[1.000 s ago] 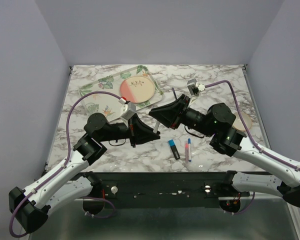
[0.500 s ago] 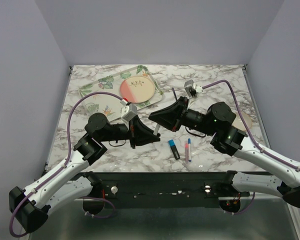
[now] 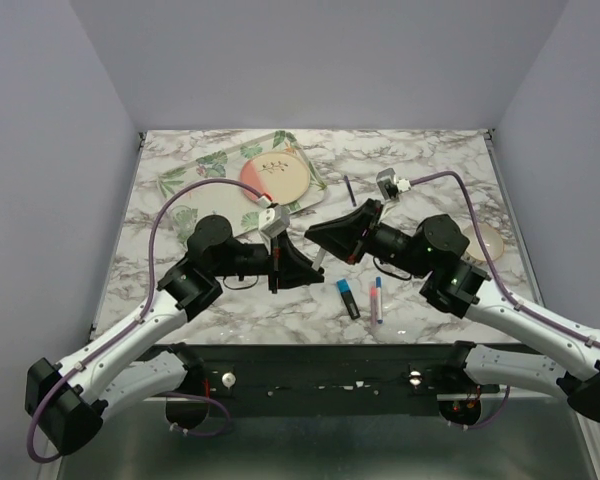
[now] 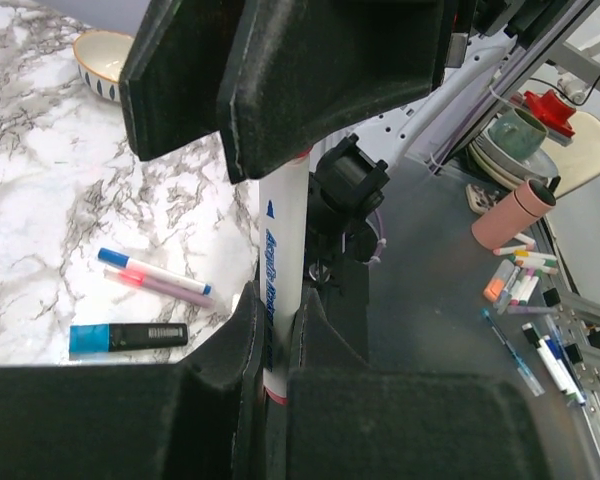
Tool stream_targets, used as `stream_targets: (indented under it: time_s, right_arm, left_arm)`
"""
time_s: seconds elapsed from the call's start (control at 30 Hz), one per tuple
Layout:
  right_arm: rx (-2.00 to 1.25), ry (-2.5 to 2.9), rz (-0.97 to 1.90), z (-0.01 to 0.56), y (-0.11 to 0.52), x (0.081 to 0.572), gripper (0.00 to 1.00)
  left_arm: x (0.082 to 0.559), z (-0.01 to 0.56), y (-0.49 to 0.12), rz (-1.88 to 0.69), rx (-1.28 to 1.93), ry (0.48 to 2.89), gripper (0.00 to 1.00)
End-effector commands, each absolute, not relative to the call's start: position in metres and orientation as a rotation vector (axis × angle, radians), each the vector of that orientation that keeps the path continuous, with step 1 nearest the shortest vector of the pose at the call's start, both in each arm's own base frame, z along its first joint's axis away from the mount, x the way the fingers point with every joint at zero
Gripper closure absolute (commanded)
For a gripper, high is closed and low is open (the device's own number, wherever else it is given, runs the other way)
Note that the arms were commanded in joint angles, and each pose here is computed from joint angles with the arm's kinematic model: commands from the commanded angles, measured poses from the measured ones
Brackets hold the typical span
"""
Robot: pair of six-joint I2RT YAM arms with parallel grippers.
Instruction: Insert the pens into the pen caps
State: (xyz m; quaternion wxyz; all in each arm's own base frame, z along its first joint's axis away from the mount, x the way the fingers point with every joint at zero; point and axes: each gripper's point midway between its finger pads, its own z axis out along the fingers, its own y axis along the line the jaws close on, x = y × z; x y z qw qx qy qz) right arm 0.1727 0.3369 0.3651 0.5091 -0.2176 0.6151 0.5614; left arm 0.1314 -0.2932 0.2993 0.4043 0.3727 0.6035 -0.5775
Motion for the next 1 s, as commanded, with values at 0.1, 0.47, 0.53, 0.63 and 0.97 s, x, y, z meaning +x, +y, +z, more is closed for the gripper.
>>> stream_targets:
  time_s: [0.1, 0.47, 0.53, 0.63, 0.97]
  right_arm:
    - [-0.709, 1.839, 1.499, 0.247, 0.354, 0.121, 0.99]
    - [-0.723, 1.994, 1.447, 0.204, 0.342, 0.109, 0.99]
    - [-0.740, 2.032, 1.430, 0.195, 0.342, 0.105, 0.99]
    - [-0.763, 2.050, 1.445, 0.188, 0.345, 0.097, 0.99]
    - [-0.852, 2.111, 1.535, 0.185, 0.364, 0.069, 0.99]
  left_arm:
    - [0.176, 0.409, -0.292, -1.372, 0.787, 1.180, 1.00]
    - [0.201, 0.411, -0.287, -1.353, 0.760, 1.219, 1.00]
    - [0.207, 0.414, -0.285, -1.342, 0.750, 1.220, 1.00]
    - [0.212, 0.420, -0.284, -1.325, 0.752, 1.218, 1.00]
    - [0.234, 0.443, -0.282, -1.250, 0.724, 1.205, 1.00]
